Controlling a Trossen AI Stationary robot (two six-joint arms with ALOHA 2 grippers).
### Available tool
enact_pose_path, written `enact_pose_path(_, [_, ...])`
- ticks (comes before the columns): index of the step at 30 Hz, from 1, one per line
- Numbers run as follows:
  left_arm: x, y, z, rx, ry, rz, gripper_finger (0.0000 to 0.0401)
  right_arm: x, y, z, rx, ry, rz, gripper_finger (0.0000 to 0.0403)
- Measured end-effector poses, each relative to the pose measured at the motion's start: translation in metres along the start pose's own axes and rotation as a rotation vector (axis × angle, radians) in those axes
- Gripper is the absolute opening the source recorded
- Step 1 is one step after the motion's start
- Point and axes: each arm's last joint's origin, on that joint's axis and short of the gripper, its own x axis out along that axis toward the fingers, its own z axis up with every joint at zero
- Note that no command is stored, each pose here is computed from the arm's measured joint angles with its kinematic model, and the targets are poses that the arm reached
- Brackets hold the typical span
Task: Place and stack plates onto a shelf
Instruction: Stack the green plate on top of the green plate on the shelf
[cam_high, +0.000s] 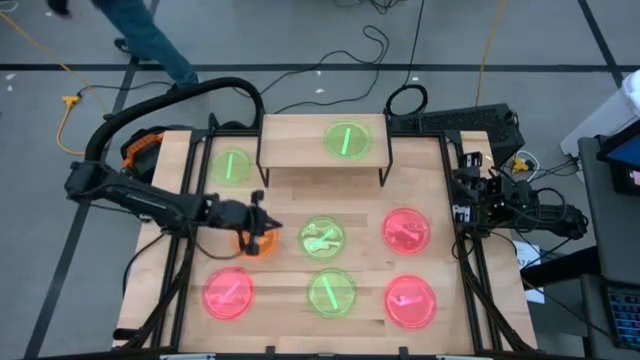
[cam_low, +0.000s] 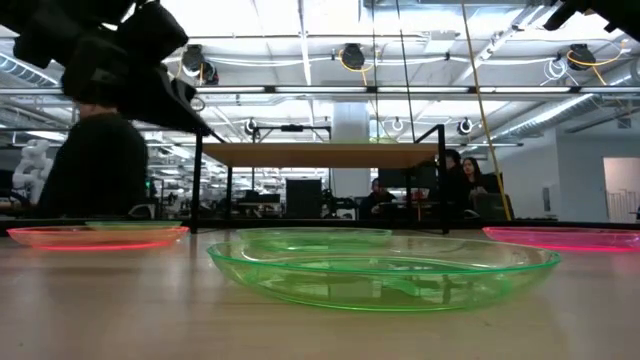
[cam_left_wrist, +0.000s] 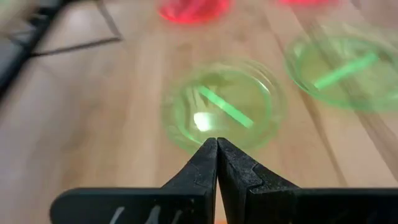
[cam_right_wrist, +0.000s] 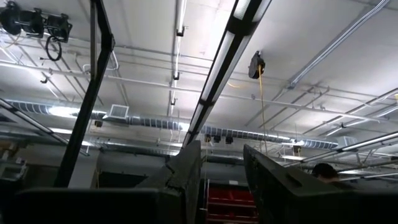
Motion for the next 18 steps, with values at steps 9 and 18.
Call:
enact_pose_path(9, [0.037, -0.027, 0.030, 0.202, 0.052, -0.066, 0.0082, 0.000, 0.000, 0.000, 0.000, 0.005, 0.001, 0.0105])
enact_pose_path(18, [0.068, -0.032, 0.019, 0.362, 0.224, 0.036, 0.0167, 0.000, 0.000, -0.002, 0.000, 0.018, 0.002, 0.0105])
